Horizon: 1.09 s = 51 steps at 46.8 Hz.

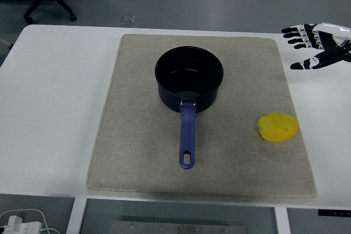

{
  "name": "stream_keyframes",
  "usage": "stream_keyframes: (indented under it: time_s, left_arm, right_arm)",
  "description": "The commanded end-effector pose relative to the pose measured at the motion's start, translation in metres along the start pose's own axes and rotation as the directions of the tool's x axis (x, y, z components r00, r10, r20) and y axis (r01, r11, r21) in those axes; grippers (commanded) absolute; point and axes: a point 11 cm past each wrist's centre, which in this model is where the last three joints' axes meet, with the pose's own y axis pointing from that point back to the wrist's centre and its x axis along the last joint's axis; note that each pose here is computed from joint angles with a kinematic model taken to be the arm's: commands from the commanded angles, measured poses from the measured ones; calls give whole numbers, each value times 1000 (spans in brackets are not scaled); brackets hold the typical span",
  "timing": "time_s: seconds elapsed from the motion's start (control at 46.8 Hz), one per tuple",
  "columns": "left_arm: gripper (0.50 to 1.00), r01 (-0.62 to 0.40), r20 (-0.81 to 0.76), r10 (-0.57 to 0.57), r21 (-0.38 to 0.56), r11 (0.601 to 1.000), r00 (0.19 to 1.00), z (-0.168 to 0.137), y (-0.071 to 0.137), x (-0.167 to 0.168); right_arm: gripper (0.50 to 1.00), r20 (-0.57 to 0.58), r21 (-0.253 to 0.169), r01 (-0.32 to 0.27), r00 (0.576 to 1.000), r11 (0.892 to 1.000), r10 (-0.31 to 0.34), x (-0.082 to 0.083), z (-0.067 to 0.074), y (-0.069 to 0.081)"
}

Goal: Put the potato in the blue pot

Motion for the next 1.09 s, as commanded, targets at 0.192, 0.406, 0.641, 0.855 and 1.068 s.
stream_keyframes:
  time_s: [0.192,0.406,0.641,0.855,1.068]
  left_arm:
    - [996,0,0,0,0,1000,1000,0,0,0]
    - [996,0,0,0,0,1000,1000,0,0,0]
    - [996,0,0,0,-1,1000,1000,0,0,0]
    - [996,0,0,0,0,1000,1000,0,0,0]
    - [996,0,0,0,0,1000,1000,0,0,0]
  right_arm:
    - [938,-263,-103,89,958,991,-113,-13,4,11]
    - [938,-358,-130,127,919,983,-165,-18,-7,14]
    - [938,-358,-146,161,911,976,-203,-13,-14,22]
    - [936,-355,-135,177,910,975,-214,-22,-13,35]
    - [934,-382,-80,192,901,978,-208,-50,-20,41]
